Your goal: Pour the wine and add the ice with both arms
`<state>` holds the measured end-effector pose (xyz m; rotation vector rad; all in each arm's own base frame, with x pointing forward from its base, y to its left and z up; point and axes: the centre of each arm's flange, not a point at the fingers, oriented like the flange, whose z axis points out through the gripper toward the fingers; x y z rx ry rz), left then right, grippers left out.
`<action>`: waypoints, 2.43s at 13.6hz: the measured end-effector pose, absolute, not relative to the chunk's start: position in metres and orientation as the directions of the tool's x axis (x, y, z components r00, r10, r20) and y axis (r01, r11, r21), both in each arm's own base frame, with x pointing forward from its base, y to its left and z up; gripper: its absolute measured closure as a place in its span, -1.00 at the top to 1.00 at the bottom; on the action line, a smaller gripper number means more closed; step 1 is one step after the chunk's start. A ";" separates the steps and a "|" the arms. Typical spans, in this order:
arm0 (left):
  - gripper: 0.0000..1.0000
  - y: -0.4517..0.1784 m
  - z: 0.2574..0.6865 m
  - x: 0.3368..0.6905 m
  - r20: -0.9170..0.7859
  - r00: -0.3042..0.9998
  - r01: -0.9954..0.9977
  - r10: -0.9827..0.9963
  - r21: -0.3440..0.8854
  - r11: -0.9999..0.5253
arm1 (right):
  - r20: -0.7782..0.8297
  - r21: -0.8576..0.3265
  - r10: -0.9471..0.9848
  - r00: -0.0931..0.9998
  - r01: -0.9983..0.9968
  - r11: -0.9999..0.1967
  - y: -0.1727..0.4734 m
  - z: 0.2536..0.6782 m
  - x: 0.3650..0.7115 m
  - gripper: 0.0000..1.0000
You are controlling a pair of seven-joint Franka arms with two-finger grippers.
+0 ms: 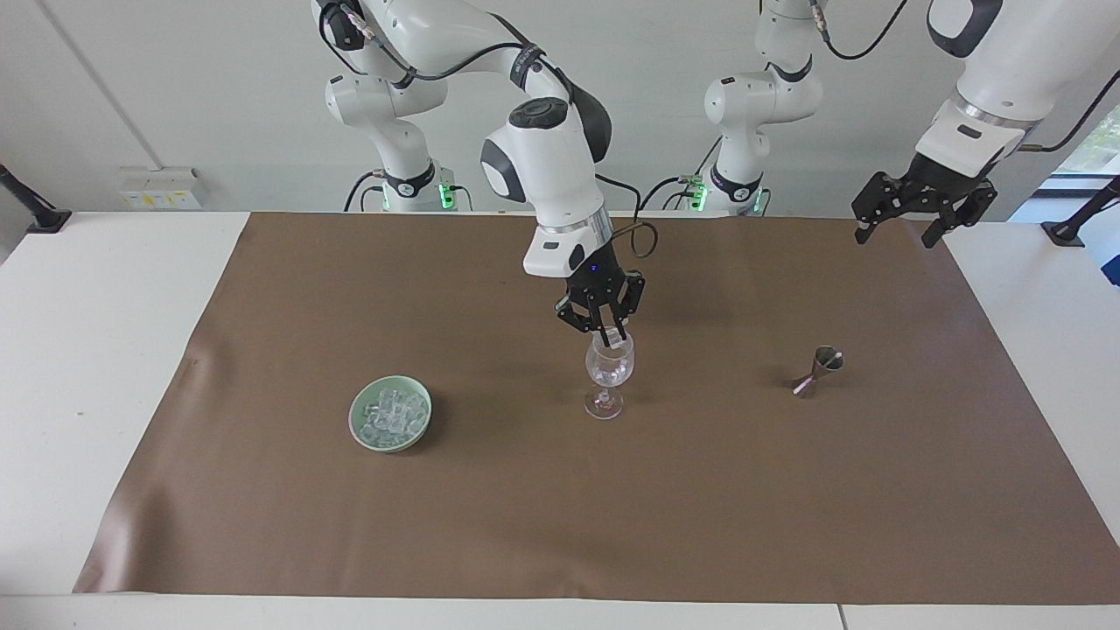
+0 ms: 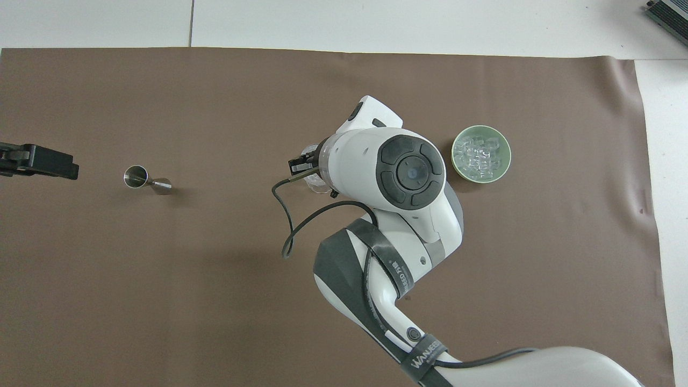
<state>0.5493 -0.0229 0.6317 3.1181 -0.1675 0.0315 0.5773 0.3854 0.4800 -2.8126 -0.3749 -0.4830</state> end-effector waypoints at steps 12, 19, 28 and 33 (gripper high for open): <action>1.00 -0.006 0.632 0.549 0.025 0.994 -0.105 -0.104 0.015 -0.994 | 0.341 -0.207 0.213 0.916 0.294 -0.933 0.386 0.473 0.575 -0.56; 1.00 -0.006 0.632 0.549 0.024 0.994 -0.105 -0.104 0.015 -0.994 | 0.327 -0.202 0.219 0.919 0.294 -0.934 0.386 0.471 0.573 -0.44; 1.00 -0.007 0.636 0.546 0.025 0.994 -0.107 -0.107 0.014 -0.994 | 0.374 -0.209 0.204 0.905 0.297 -0.932 0.382 0.504 0.575 -0.44; 1.00 -0.008 0.641 0.542 0.027 0.994 -0.108 -0.107 0.012 -0.994 | 0.355 -0.151 0.191 0.915 0.258 -0.954 0.316 0.570 0.579 -0.24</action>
